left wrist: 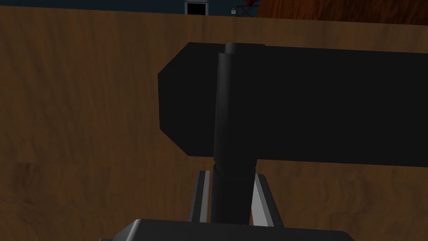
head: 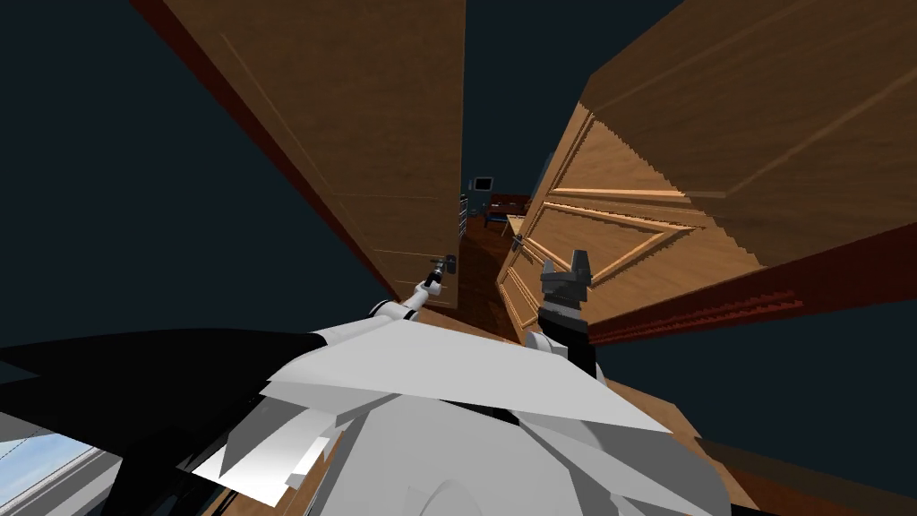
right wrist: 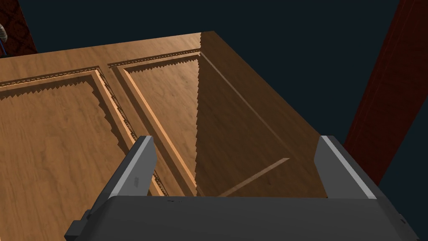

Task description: Push the door open

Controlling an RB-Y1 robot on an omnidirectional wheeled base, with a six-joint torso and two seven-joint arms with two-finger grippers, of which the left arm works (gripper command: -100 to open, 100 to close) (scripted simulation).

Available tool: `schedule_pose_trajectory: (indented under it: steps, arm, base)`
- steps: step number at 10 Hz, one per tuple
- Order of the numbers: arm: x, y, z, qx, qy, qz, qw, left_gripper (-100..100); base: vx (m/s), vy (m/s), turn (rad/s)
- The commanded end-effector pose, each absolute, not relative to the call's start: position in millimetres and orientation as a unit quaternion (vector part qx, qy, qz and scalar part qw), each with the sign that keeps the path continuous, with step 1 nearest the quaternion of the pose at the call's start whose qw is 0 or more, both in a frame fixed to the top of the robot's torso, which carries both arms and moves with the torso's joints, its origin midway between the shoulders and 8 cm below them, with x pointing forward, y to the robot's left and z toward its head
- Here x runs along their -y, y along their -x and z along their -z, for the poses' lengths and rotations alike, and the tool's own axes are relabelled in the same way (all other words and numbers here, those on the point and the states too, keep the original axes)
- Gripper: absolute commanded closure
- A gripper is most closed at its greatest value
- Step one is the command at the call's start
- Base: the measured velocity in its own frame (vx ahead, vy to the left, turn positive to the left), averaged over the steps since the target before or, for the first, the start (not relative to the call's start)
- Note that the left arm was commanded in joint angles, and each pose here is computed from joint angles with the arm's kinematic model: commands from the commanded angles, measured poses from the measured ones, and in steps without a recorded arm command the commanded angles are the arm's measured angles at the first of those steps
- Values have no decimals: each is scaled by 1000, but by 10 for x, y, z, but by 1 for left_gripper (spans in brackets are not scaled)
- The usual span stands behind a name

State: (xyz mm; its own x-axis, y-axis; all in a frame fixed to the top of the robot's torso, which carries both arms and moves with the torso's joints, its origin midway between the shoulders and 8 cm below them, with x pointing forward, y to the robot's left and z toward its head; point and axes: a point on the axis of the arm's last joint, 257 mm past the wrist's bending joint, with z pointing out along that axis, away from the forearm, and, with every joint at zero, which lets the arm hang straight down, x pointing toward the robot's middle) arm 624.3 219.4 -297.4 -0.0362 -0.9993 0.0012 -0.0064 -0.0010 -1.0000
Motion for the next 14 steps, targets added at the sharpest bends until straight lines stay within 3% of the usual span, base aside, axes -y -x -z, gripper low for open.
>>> schedule_pose_trajectory:
  steps: [1, 14]
  arm:
    - [-2404, -6247, 2954, -503, 500, 499, 499, 100]
    - [-3439, -6149, 2943, -454, 543, 452, 543, 100]
  base:
    - [168, -107, 72]
    - [172, -119, 77]
